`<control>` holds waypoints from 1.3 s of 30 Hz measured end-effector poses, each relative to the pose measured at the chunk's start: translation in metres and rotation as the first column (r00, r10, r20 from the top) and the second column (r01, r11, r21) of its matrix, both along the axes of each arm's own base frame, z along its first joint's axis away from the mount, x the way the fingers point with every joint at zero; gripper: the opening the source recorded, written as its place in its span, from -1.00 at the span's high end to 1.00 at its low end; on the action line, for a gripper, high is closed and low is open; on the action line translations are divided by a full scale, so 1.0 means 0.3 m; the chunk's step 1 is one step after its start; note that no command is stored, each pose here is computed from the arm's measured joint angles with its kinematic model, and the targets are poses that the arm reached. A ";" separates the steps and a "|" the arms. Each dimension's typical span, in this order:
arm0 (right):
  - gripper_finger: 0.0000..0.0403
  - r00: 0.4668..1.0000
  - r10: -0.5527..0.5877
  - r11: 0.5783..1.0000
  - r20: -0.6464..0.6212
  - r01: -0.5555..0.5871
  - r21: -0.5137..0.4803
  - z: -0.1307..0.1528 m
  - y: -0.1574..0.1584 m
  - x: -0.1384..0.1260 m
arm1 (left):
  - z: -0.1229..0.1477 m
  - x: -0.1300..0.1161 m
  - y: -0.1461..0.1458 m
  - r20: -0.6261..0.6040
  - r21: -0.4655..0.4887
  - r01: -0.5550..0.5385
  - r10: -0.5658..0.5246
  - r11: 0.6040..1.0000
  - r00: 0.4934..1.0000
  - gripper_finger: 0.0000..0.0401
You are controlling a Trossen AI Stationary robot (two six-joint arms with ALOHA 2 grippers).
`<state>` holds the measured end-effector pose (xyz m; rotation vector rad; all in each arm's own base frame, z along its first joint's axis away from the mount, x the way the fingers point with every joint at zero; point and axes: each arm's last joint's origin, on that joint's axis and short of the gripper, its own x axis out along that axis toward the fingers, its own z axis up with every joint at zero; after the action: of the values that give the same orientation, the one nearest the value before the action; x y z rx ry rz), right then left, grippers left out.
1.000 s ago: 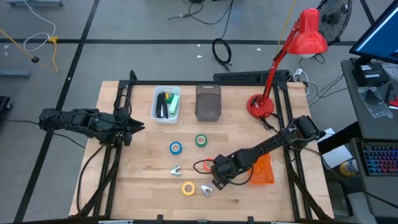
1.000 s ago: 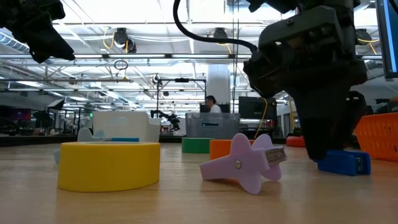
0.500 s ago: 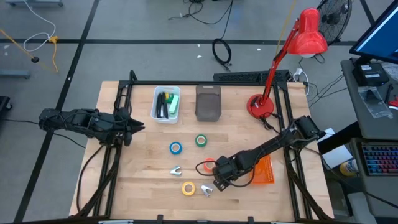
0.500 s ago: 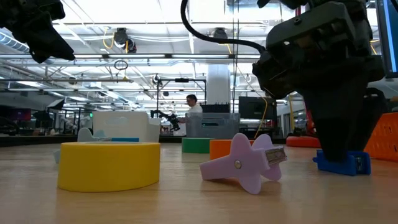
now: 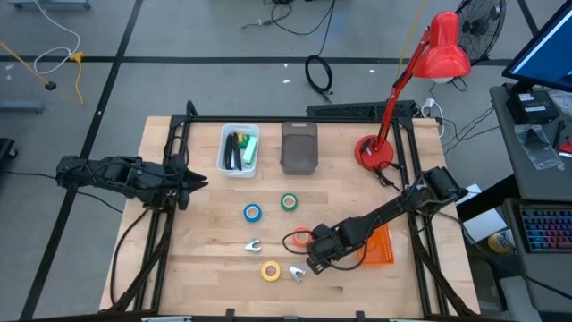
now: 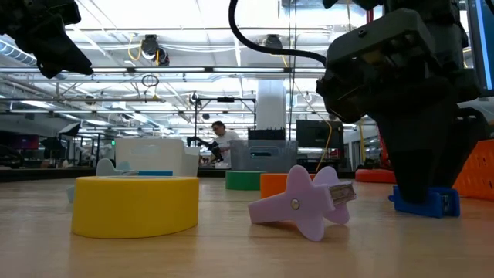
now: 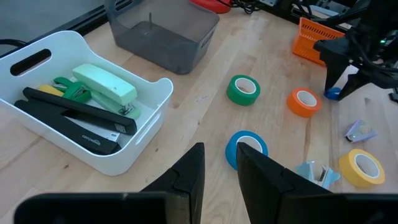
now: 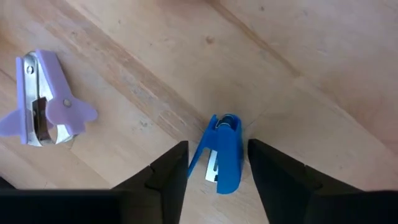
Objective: Pick and place Stapler, Stapler remover, tape
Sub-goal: Put the blue stapler into the white bin
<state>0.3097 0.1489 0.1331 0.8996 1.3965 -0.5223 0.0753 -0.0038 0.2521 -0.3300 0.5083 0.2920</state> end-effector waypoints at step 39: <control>0.71 0.858 -0.192 0.979 0.476 0.205 0.026 0.310 -0.157 0.025 | 0.002 0.001 0.002 0.004 0.029 -0.002 0.002 1.000 1.000 0.54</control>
<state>0.3172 0.1019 0.2259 1.0743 0.8504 -0.4326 0.0755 -0.0034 0.2529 -0.3029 0.4995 0.3007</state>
